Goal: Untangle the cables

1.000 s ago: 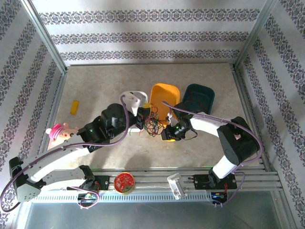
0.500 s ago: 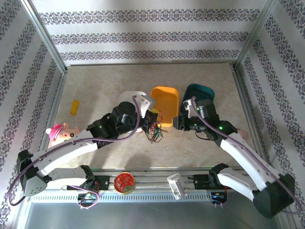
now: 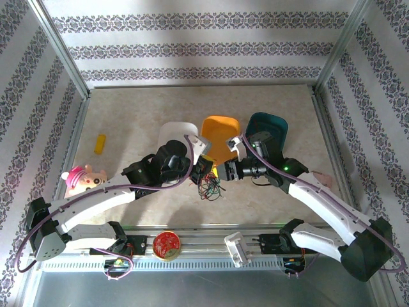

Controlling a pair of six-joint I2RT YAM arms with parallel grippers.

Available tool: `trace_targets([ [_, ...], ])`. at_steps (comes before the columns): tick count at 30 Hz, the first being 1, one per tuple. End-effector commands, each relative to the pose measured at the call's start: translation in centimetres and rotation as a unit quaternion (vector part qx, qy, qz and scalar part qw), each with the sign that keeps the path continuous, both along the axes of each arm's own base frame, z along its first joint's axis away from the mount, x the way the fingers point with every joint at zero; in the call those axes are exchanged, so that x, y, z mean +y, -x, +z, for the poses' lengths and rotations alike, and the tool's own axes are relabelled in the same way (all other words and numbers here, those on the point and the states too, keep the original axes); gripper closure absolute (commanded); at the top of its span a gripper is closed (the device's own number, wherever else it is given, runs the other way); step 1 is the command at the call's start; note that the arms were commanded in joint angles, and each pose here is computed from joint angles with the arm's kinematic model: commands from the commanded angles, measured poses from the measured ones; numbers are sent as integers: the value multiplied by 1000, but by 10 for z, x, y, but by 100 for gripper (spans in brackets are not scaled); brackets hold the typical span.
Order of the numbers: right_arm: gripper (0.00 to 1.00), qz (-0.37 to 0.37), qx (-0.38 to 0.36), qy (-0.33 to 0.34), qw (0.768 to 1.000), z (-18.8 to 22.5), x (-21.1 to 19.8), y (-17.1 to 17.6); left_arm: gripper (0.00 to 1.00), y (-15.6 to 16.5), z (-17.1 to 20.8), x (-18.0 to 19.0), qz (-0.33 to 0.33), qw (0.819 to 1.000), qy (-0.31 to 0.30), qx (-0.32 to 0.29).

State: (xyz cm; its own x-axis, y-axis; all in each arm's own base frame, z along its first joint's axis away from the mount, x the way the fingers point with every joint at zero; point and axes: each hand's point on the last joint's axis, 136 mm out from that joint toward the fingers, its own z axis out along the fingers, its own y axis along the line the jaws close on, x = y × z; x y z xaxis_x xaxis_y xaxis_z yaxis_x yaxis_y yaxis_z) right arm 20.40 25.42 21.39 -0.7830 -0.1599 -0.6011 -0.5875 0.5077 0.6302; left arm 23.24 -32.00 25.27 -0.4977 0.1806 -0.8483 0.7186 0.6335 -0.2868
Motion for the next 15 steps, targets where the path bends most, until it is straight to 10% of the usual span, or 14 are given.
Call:
trace_targets([
  [1,59,13,-29,-37,999,23,10,-3,100,0,-1,1,2,1000,12,10],
  [15,59,0,-14,-30,999,-11,23,-33,100,14,4,2,-21,999,40,18],
])
